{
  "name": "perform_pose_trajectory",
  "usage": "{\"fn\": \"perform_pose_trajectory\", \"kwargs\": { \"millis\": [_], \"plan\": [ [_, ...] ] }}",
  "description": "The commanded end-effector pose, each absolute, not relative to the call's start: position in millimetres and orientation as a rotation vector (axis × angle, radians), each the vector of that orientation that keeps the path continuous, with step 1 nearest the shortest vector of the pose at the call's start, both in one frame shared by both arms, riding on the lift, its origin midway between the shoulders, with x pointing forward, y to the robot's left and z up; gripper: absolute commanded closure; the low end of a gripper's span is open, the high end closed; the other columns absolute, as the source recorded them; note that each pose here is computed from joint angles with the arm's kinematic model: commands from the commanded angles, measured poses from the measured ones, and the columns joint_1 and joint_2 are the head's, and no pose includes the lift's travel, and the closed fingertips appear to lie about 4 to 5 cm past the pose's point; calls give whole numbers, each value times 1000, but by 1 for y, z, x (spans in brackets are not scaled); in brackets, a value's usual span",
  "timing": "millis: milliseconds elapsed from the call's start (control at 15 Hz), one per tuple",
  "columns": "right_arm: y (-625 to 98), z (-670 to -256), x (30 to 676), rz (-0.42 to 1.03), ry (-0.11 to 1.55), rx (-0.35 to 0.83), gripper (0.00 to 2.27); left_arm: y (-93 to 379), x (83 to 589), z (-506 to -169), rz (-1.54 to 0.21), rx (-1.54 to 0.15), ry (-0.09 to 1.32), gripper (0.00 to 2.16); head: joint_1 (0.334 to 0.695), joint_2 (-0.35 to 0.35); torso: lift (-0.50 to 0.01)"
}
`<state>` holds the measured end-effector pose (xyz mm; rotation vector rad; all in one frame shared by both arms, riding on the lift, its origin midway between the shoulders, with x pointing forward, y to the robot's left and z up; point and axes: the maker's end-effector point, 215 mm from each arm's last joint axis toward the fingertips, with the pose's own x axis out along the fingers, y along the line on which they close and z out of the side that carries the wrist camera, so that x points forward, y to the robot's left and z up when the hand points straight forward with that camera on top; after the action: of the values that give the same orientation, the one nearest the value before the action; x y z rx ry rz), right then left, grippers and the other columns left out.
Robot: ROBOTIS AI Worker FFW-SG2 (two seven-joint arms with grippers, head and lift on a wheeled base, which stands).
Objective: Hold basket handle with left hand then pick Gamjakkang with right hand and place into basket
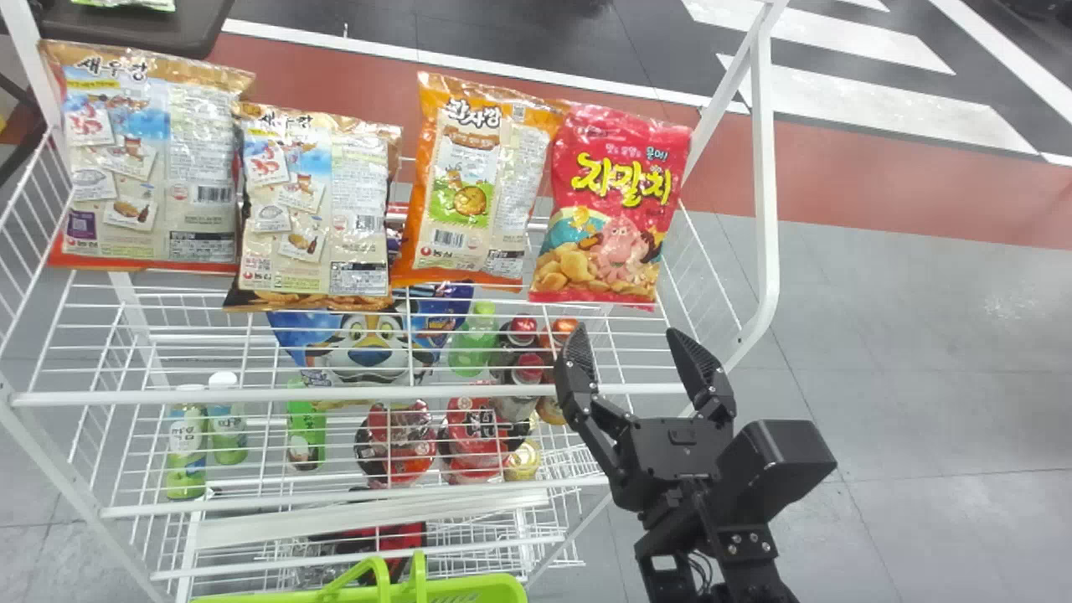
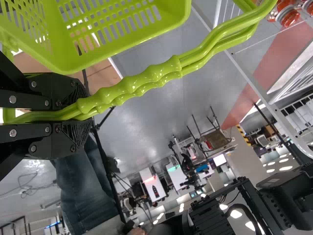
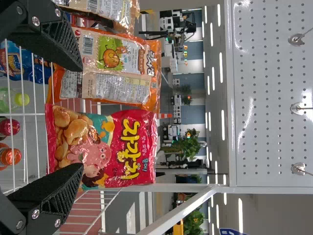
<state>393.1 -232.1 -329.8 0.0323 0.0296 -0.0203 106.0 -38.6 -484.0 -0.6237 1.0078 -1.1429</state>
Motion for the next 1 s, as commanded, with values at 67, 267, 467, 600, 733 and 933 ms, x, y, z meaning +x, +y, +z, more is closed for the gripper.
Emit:
{"fn": "perform_pose_trajectory", "kwargs": {
  "millis": [67, 267, 467, 600, 733, 933],
  "plan": [
    [-232, -329, 394, -20, 29, 32, 124, -39, 106, -484, -1143, -624, 1008, 2148, 695, -350, -18],
    [-232, -329, 394, -21, 27, 34, 124, -39, 106, -484, -1144, -624, 1008, 2148, 695, -350, -18],
    [-232, -329, 394, -21, 27, 34, 124, -39, 106, -484, -1144, -624, 1008, 2148, 695, -350, -18],
    [-232, -328, 395, -19, 24, 34, 124, -39, 105, -484, -1147, -629, 1009, 2148, 695, -350, -18],
    [-232, -326, 400, -20, 18, 31, 124, -39, 105, -485, -1145, -628, 1011, 2148, 695, -350, -18],
    [-225, -318, 420, -13, -7, 33, 124, -39, 105, -486, -1142, -627, 1015, 2148, 695, -350, -18]
  ]
}}
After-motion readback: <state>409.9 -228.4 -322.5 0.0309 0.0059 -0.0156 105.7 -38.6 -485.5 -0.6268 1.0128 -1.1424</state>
